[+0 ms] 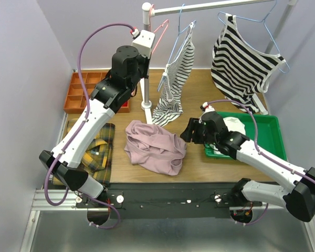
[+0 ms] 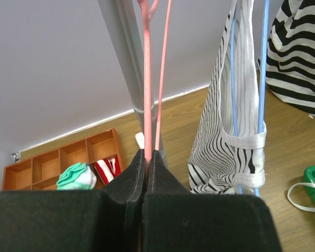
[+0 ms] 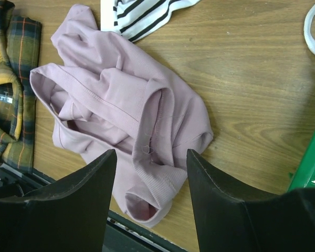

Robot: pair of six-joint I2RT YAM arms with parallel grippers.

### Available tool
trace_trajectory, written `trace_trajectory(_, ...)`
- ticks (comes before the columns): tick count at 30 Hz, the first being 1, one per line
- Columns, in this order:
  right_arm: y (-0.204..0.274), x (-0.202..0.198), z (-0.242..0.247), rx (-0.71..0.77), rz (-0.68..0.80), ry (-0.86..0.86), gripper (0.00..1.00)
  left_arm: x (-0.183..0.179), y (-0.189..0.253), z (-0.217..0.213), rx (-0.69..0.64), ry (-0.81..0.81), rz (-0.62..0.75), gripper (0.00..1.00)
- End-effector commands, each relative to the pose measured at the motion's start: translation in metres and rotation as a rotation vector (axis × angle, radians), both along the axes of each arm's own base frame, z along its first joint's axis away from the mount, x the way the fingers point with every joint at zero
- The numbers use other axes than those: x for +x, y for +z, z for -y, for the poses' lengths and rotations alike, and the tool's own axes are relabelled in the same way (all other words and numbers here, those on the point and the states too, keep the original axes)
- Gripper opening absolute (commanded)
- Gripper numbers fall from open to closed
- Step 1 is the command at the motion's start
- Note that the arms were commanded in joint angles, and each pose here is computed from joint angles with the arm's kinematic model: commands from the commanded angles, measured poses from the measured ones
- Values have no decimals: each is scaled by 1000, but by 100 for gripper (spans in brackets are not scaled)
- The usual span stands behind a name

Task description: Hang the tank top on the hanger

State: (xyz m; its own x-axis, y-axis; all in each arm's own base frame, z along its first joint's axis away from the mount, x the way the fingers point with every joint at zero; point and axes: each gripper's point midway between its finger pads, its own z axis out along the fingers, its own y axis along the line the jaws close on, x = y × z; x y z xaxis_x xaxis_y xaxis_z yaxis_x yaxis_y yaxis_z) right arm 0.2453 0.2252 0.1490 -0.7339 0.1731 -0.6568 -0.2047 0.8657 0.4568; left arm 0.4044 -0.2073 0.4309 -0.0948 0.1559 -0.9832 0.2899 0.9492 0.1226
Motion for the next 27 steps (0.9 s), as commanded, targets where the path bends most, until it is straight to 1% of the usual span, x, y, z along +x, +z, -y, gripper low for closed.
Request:
trace_trajectory(1,12,10,0,-8,35,-12,64,-3,45,2,-50,-34,116,0)
trace_trajectory(8,9,8,3,-21,31,-14,64,9,57,9,-32,-40,149,0)
trace_trajectory(11,10,8,4,-25,31,-14,64,7,62,11,-49,-55,155,0)
trace_trajectory(14,12,9,4,-26,37,-16,64,3,59,12,-45,-69,150,0)
trace_trajectory(17,13,8,3,-28,37,-10,64,0,48,10,-23,-72,107,0)
trace_trajectory(22,15,8,6,-40,41,-12,65,-22,28,-1,-29,-82,78,0)
trace_trajectory(27,14,9,6,-61,35,-1,65,-41,7,-15,-12,-76,21,0)
